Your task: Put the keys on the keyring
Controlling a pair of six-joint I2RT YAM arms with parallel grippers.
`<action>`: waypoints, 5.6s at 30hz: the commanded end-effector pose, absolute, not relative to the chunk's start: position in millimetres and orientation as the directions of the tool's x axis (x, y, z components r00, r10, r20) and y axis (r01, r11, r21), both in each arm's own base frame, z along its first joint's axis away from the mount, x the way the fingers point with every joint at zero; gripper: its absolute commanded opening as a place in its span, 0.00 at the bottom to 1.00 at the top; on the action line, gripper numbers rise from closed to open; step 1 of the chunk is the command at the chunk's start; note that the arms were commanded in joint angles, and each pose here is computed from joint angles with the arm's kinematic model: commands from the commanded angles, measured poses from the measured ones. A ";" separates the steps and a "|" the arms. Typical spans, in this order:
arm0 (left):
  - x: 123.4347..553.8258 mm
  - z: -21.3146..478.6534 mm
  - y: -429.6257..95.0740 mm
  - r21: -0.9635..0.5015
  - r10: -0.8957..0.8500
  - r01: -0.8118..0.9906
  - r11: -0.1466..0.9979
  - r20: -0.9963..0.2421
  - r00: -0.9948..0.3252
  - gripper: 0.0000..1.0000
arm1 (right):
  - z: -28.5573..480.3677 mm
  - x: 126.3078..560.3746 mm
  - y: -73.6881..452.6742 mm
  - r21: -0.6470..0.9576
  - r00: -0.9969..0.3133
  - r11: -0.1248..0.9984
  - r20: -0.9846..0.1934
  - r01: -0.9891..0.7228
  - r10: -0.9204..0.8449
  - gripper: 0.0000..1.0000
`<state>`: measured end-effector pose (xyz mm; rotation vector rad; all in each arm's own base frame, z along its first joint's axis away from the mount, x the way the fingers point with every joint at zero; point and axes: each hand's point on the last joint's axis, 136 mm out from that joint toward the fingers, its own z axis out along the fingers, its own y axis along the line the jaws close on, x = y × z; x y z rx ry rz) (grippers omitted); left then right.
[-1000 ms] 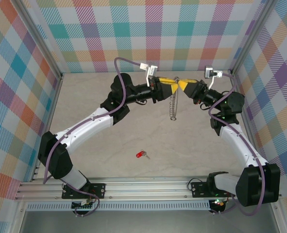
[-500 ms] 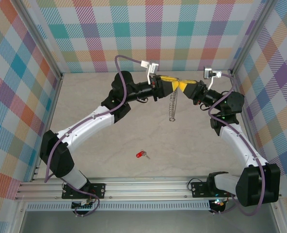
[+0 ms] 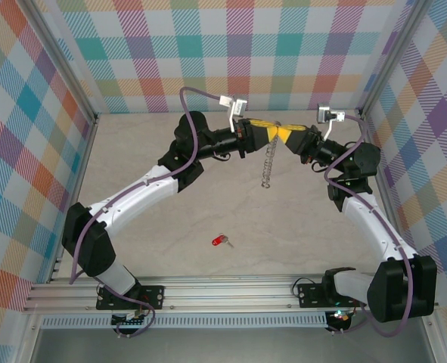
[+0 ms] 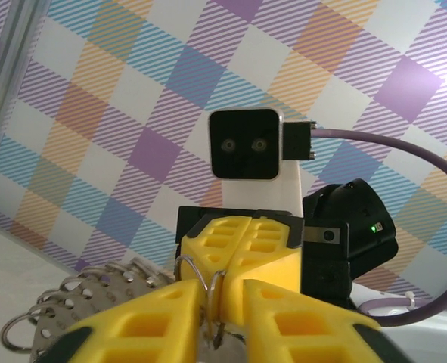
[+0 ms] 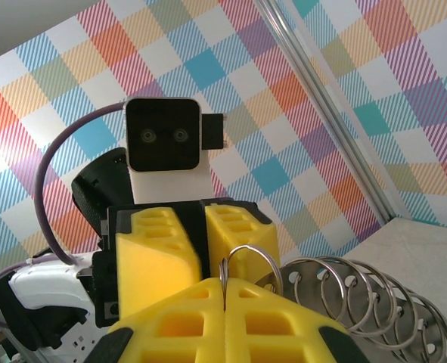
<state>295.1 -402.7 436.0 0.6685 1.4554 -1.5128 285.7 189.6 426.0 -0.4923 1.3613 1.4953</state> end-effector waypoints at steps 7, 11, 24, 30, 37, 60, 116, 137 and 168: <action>287.4 440.8 -399.8 -0.444 -0.236 0.891 0.090 -0.879 -0.414 0.20 | 444.9 275.5 188.4 0.419 -0.326 0.158 -0.851 -0.894 0.411 0.00; 286.0 441.3 -401.1 -0.445 -0.232 0.892 0.078 -0.879 -0.418 0.19 | 444.6 276.1 188.4 0.421 -0.328 0.159 -0.850 -0.893 0.412 0.00; 281.2 438.4 -404.1 -0.443 -0.206 0.895 0.049 -0.882 -0.425 0.00 | 443.2 277.5 188.5 0.425 -0.331 0.160 -0.848 -0.891 0.413 0.00; 280.1 437.5 -410.6 -0.446 -0.184 0.895 0.027 -0.882 -0.434 0.13 | 442.7 277.4 188.5 0.428 -0.334 0.158 -0.848 -0.890 0.413 0.00; 279.3 434.2 -411.6 -0.448 -0.174 0.893 0.033 -0.883 -0.437 0.04 | 442.7 277.6 188.6 0.426 -0.332 0.160 -0.848 -0.891 0.413 0.00; 293.0 430.0 -405.1 -0.443 -0.204 0.886 0.138 -0.888 -0.412 0.43 | 443.2 275.5 188.7 0.421 -0.330 0.158 -0.851 -0.893 0.408 0.00; 296.5 445.9 -388.8 -0.405 -0.266 0.899 0.164 -0.896 -0.355 0.51 | 439.8 275.3 188.3 0.422 -0.326 0.175 -0.855 -0.890 0.403 0.00; 297.1 448.9 -390.7 -0.423 -0.272 0.900 0.109 -0.883 -0.382 0.45 | 439.8 277.0 187.9 0.426 -0.329 0.174 -0.852 -0.888 0.409 0.00; 297.8 450.6 -398.9 -0.423 -0.264 0.903 0.070 -0.881 -0.393 0.24 | 437.7 276.9 188.9 0.427 -0.333 0.172 -0.853 -0.888 0.401 0.00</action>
